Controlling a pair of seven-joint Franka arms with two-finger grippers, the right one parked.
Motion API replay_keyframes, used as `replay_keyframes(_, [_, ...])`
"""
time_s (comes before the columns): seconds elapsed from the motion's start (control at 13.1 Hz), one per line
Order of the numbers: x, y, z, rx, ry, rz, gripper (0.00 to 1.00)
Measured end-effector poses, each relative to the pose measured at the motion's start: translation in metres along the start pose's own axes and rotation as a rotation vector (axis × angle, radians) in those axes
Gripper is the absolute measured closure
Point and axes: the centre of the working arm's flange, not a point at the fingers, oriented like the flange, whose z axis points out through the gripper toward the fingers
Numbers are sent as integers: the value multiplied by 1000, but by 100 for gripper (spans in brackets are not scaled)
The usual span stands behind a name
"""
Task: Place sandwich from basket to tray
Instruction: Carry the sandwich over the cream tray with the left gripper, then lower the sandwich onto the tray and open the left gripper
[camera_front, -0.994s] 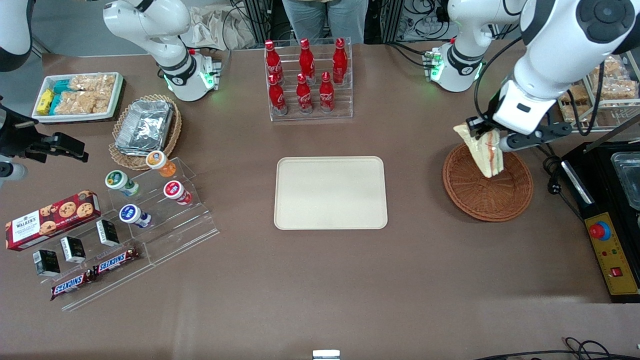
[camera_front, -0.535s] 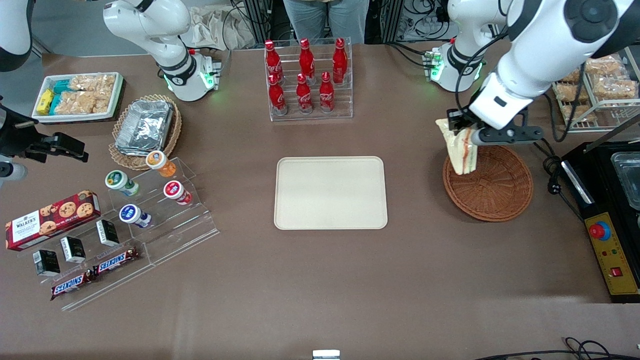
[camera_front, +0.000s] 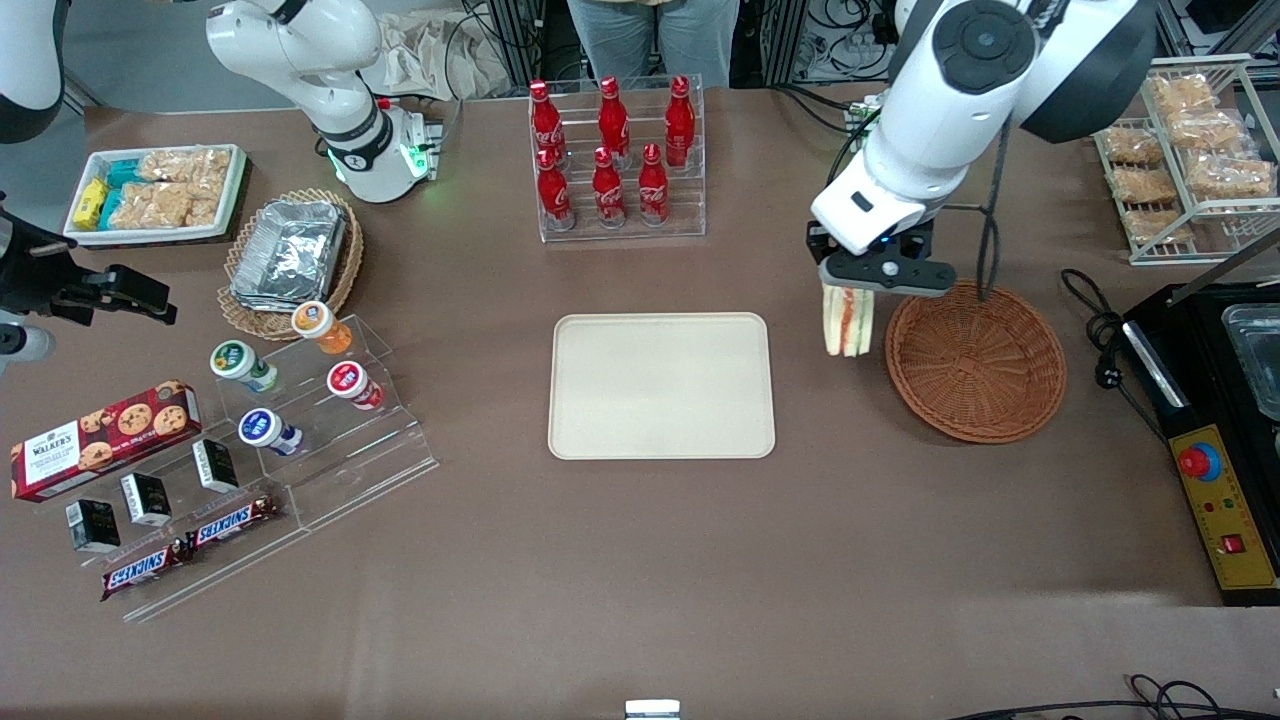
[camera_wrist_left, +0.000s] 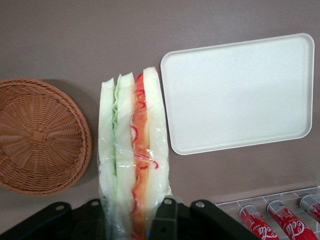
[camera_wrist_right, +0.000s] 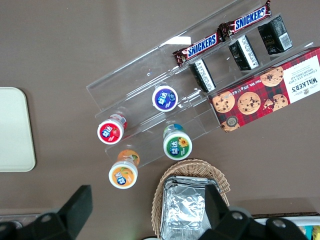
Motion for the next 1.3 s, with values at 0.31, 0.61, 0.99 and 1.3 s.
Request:
replay_keyframes(0.31, [9,27,33,-21,-4,-38,74])
replay_keyframes(0.61, [5,66,99,31,4,-38,74])
replay_keyframes(0.99, [3,92,205,65,17,3,74])
replay_keyframes(1.3, [8,100,261,81,33,25,74])
